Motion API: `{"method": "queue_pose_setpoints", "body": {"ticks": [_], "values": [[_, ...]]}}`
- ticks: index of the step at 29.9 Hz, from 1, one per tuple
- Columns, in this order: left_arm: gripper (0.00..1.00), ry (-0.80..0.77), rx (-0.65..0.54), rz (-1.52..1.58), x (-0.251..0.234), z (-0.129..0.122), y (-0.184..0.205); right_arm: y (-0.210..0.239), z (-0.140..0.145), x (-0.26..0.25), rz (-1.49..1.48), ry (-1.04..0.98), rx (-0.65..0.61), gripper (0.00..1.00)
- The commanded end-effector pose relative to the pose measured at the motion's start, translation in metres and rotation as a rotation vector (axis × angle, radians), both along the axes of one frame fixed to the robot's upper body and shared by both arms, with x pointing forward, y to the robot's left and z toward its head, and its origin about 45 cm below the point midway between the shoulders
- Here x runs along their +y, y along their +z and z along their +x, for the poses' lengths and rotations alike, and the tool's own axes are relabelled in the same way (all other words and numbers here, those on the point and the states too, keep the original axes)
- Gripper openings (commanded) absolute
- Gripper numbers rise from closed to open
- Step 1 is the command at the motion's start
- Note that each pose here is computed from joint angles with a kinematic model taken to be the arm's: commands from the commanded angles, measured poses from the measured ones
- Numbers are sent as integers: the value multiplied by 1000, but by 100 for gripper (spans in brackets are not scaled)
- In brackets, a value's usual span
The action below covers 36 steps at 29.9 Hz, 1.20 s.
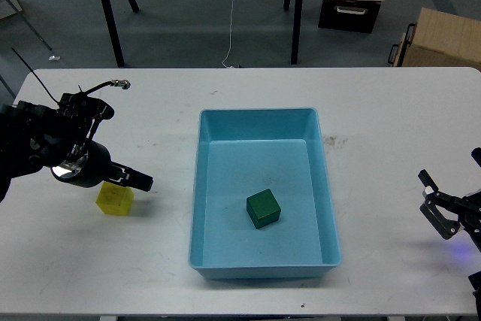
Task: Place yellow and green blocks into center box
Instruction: 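Lower the left gripper onto the yellow cube and close it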
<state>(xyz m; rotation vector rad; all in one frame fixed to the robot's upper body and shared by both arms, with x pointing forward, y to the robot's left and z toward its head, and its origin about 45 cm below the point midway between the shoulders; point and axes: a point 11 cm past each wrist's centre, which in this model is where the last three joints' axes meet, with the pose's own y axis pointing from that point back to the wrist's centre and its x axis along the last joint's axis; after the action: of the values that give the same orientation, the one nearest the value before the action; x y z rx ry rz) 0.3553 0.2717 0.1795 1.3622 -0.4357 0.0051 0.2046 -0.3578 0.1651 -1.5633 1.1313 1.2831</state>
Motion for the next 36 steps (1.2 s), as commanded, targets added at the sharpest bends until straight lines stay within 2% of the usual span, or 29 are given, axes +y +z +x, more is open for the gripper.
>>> {"method": "queue_pose_setpoints", "body": {"ticks": [1, 20, 23, 25, 27, 29, 30, 33, 36], "values": [[100, 25, 1, -2, 5, 1, -5, -1, -1, 0, 0, -1, 3, 100], [100, 9, 36, 48, 22, -17, -27, -2, -3, 0, 0, -2, 9, 100], [97, 5, 35, 49, 21, -17, -26, -1, -3, 0, 0, -1, 7, 100], [79, 7, 31, 58, 22, -17, -26, -2, -3, 0, 0, -2, 9, 100], [47, 9, 20, 86, 24, -15, -25, -2, -4, 0, 0, -2, 10, 100], [23, 22, 7, 134, 30, -14, -25, -2, -4, 0, 0, -2, 10, 100], [7, 26, 9, 143, 30, -15, -27, -2, -4, -1, -1, -3, 10, 100], [0, 38, 2, 139, 29, -13, -24, -2, -4, 0, 0, -2, 10, 100], [0, 63, -25, 114, 32, -7, -13, -2, -4, 0, 0, -3, 12, 100]]}}
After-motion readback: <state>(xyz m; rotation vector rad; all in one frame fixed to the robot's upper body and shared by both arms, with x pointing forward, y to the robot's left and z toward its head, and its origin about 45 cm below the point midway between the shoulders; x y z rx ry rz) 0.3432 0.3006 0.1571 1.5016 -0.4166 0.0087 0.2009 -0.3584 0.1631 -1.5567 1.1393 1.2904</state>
